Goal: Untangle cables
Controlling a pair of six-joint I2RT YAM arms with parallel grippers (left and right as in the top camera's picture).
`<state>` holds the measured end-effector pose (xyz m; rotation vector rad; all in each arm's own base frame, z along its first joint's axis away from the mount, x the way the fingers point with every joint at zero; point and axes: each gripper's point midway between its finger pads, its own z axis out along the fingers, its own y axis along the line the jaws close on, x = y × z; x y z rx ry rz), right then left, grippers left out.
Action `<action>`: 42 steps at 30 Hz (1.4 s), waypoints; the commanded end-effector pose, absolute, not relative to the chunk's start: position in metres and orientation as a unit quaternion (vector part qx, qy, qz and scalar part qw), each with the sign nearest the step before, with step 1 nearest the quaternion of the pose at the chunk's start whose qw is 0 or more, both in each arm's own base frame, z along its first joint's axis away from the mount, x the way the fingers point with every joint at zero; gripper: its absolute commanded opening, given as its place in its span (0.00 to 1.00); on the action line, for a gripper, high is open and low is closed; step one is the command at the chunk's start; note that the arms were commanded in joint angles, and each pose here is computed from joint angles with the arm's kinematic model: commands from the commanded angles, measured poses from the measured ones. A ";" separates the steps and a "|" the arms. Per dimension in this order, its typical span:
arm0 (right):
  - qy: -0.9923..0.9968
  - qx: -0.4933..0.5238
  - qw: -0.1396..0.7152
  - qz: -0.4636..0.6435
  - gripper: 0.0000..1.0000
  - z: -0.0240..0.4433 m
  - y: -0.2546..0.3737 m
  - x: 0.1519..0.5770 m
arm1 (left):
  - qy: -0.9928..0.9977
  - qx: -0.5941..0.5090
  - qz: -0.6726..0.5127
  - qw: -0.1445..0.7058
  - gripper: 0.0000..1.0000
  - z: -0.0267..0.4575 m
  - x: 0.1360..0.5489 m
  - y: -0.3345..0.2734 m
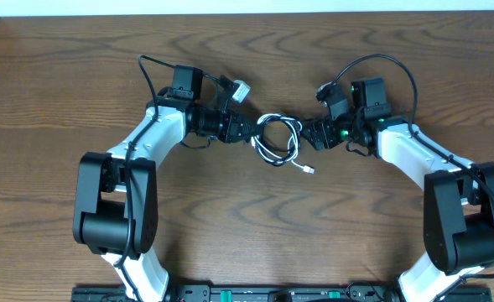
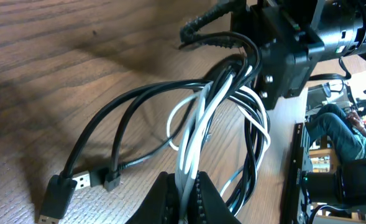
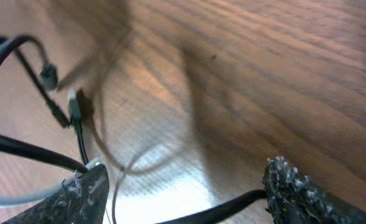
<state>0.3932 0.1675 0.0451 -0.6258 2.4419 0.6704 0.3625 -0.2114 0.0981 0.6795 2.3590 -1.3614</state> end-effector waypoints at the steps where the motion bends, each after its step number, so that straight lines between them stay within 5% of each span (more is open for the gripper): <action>1: 0.868 -0.304 0.262 0.293 0.75 0.052 0.186 0.378 | 0.815 0.251 -0.492 0.177 0.07 0.110 0.359 -0.213; 11: 0.832 -0.369 0.254 0.329 0.79 0.056 0.196 0.357 | 0.815 0.251 -0.492 0.177 0.08 0.110 0.359 -0.213; 30: 0.855 -0.318 0.282 0.295 0.56 0.050 0.211 0.385 | 0.815 0.251 -0.492 0.177 0.08 0.110 0.359 -0.213; 36: 0.892 -0.250 0.296 0.232 0.42 0.035 0.206 0.407 | 0.815 0.250 -0.492 0.177 0.07 0.110 0.359 -0.213; 42: 0.897 -0.224 0.309 0.222 0.07 0.037 0.203 0.416 | 0.815 0.249 -0.492 0.176 0.08 0.110 0.359 -0.213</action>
